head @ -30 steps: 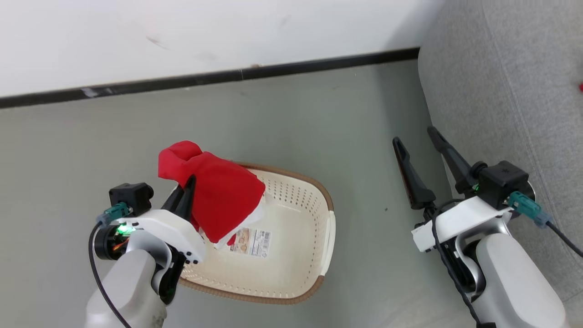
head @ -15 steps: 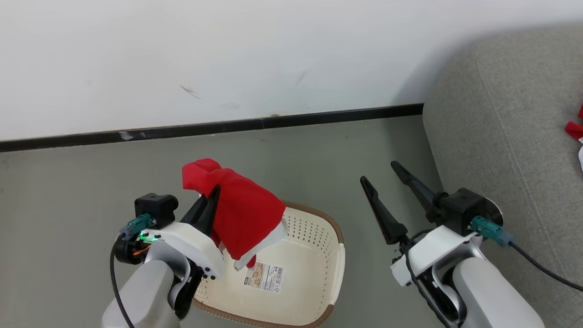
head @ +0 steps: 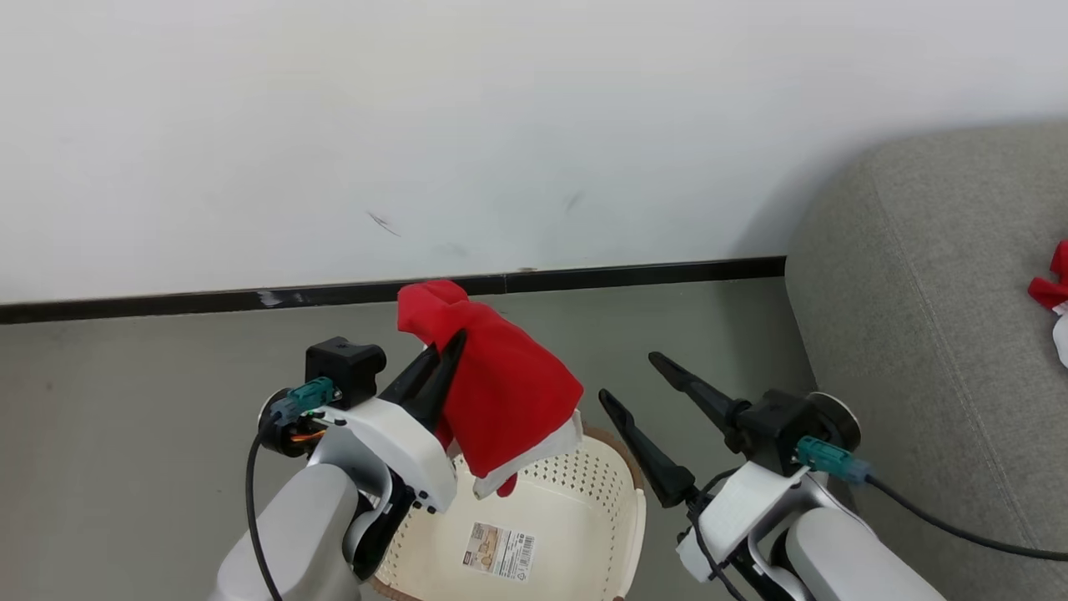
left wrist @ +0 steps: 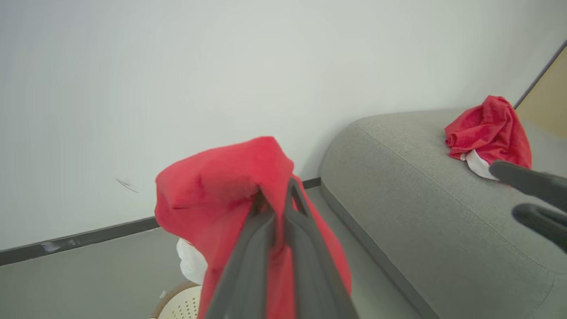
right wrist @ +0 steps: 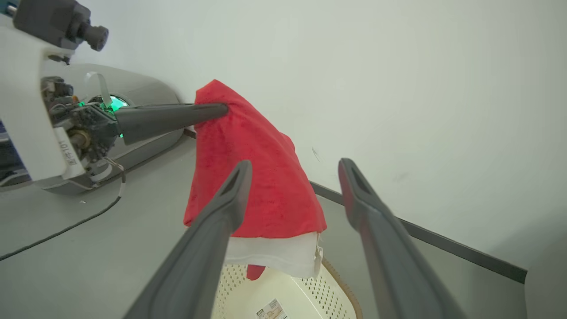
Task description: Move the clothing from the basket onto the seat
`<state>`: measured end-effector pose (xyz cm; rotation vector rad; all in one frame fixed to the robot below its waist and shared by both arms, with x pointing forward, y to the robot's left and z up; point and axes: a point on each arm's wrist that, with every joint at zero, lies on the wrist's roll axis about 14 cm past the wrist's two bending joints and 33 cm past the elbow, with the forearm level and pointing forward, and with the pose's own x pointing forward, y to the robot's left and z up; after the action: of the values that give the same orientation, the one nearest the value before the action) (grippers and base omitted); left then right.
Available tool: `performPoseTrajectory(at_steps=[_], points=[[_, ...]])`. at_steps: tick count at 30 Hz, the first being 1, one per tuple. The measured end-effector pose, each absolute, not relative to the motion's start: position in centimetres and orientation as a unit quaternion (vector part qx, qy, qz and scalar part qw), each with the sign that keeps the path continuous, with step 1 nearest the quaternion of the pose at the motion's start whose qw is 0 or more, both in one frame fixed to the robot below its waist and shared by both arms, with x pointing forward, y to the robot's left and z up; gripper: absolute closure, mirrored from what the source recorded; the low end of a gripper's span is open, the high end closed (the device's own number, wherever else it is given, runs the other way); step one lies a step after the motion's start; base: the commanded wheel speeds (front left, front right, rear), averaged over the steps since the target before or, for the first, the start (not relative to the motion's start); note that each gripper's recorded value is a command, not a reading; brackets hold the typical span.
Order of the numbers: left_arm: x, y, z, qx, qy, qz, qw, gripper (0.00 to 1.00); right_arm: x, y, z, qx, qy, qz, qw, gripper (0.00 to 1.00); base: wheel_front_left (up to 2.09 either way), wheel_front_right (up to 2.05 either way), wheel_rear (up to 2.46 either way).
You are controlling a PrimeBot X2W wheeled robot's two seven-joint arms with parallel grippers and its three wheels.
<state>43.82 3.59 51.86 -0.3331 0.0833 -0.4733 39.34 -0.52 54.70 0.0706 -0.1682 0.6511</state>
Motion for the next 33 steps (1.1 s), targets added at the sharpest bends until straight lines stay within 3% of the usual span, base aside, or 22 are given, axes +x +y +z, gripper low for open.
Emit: performPoseTrajectory(at_steps=[17,33], points=[[41.4,2.8,57.3,-0.146,-0.014,-0.274,0.95,1.0,37.8,4.1,56.2,0.023,-0.101,0.401,0.91,0.0,0.0,0.0,0.0],[38.3,2.3,59.4,-0.152,-0.015,-0.299,0.942,1.0,37.3,7.0,56.3,0.005,-0.104,0.452,0.886,0.0,0.0,0.0,0.0]])
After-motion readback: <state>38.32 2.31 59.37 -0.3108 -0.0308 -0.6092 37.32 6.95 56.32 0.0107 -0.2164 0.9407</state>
